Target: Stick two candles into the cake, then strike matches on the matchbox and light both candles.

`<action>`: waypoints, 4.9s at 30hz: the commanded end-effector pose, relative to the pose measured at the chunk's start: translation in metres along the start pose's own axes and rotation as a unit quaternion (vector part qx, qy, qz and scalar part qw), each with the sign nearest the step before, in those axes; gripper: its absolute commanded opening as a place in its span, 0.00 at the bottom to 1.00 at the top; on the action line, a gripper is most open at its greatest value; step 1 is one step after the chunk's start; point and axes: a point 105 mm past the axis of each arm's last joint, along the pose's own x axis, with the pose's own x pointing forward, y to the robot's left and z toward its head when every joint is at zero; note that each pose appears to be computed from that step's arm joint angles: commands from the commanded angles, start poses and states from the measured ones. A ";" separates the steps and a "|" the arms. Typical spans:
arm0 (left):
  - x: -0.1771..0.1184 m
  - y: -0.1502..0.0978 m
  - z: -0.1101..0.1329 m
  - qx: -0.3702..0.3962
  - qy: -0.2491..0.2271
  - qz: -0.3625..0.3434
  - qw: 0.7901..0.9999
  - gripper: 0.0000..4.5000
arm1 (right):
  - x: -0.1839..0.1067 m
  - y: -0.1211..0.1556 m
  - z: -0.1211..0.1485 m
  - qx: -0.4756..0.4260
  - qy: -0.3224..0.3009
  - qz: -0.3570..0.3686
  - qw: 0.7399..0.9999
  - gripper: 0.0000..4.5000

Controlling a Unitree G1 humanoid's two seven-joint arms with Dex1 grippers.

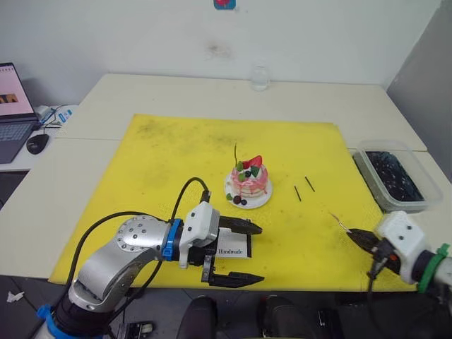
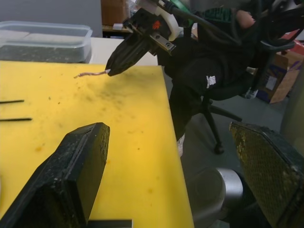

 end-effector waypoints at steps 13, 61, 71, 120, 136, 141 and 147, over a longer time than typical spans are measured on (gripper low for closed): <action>0.004 -0.015 0.011 0.023 -0.018 -0.017 0.999 1.00 | -0.023 -0.015 -0.050 0.027 0.056 0.065 0.996 0.05; 0.040 -0.013 0.013 0.128 -0.020 -0.024 0.991 1.00 | -0.012 -0.024 -0.027 0.020 0.298 0.129 0.946 0.63; 0.037 -0.008 0.006 0.112 -0.018 -0.018 0.993 1.00 | -0.001 -0.022 -0.023 0.025 0.286 0.133 0.949 0.63; -0.062 0.066 0.022 -0.015 -0.030 0.247 0.969 1.00 | 0.130 0.011 0.183 0.122 -0.424 0.008 0.898 0.01; -0.059 0.066 0.027 0.002 -0.007 0.226 0.974 1.00 | 0.128 0.017 0.179 0.127 -0.456 0.001 0.881 0.01; -0.057 0.066 0.027 0.005 -0.003 0.219 0.976 1.00 | 0.134 0.017 0.171 0.130 -0.444 -0.014 0.886 0.01; -0.056 0.067 0.026 0.009 -0.001 0.215 0.977 1.00 | 0.142 0.015 0.156 0.134 -0.425 -0.031 0.894 0.01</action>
